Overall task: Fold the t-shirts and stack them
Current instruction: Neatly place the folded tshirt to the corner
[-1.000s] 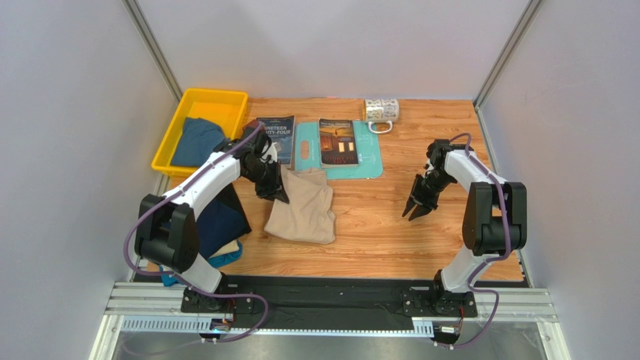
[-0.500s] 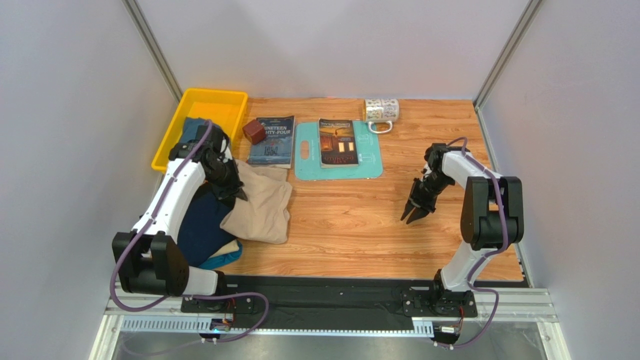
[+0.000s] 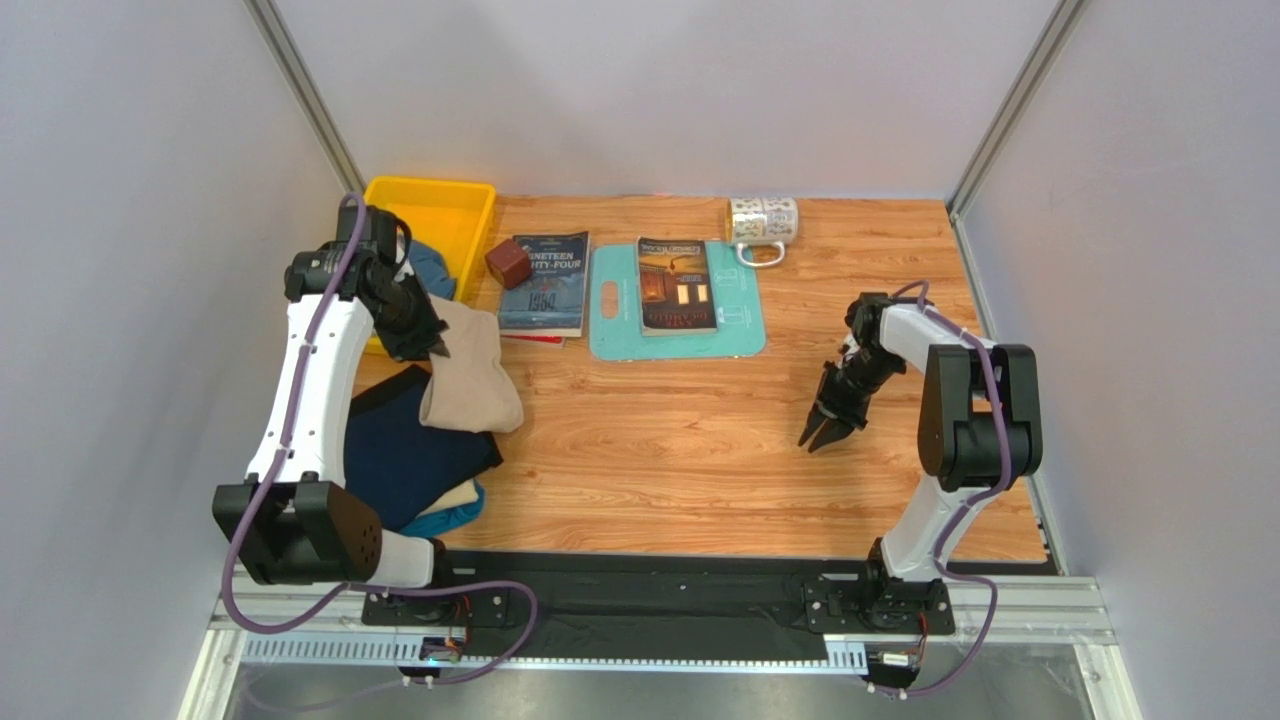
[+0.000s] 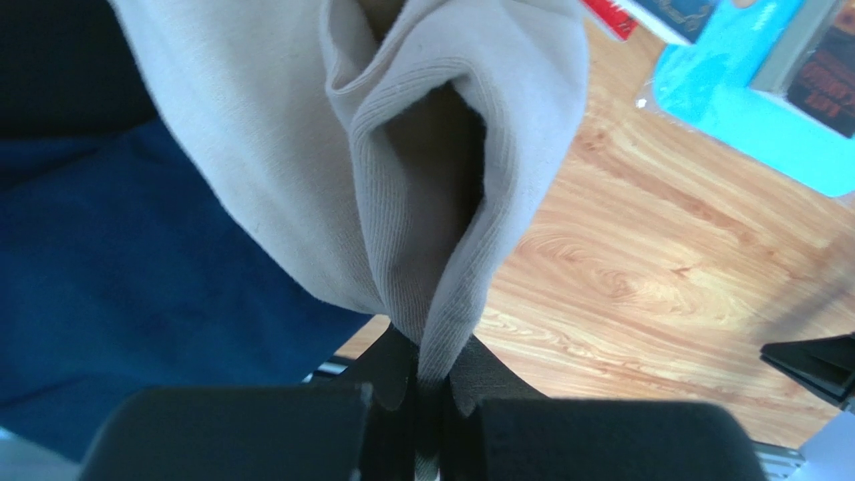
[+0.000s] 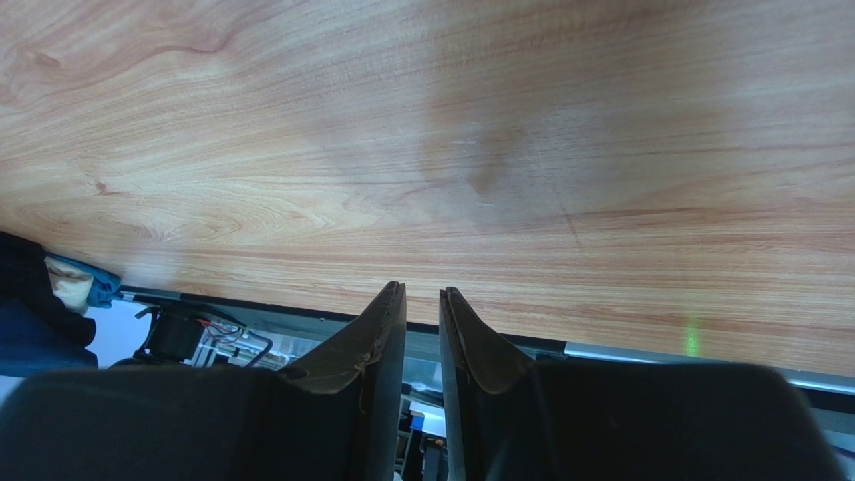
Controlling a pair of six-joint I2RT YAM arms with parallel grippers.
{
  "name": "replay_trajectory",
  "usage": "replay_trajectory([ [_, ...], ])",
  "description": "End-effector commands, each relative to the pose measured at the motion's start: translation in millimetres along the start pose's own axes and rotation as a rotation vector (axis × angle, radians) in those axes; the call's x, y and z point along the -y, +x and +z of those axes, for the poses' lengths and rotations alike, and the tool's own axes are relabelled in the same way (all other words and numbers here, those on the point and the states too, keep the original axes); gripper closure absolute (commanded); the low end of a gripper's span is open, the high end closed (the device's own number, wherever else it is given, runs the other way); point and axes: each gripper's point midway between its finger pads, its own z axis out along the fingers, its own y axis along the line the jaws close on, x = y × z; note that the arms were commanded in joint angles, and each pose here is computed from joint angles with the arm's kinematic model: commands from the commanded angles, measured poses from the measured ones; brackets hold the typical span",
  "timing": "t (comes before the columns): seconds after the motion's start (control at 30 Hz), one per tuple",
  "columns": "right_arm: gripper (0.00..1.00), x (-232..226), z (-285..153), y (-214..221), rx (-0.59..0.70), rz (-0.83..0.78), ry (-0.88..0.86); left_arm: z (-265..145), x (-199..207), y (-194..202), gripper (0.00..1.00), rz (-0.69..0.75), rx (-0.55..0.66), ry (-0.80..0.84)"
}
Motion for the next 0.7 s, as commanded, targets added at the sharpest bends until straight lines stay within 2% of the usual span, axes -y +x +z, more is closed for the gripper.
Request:
replay_trajectory([
  [0.0, 0.77, -4.1, 2.9, -2.3, -0.007, 0.004, -0.016, -23.4, -20.2, 9.4, 1.0, -0.029, 0.005, -0.081],
  [0.5, 0.78, 3.8, 10.6, 10.5, -0.042, 0.024, -0.006, -52.8, -96.5, 49.4, 1.0, -0.147, 0.045, -0.331],
  [0.67, 0.78, 6.2, 11.5, 15.0, -0.046, 0.029, -0.004, -38.6, -113.7, 75.2, 1.0, -0.169, -0.036, -0.39],
])
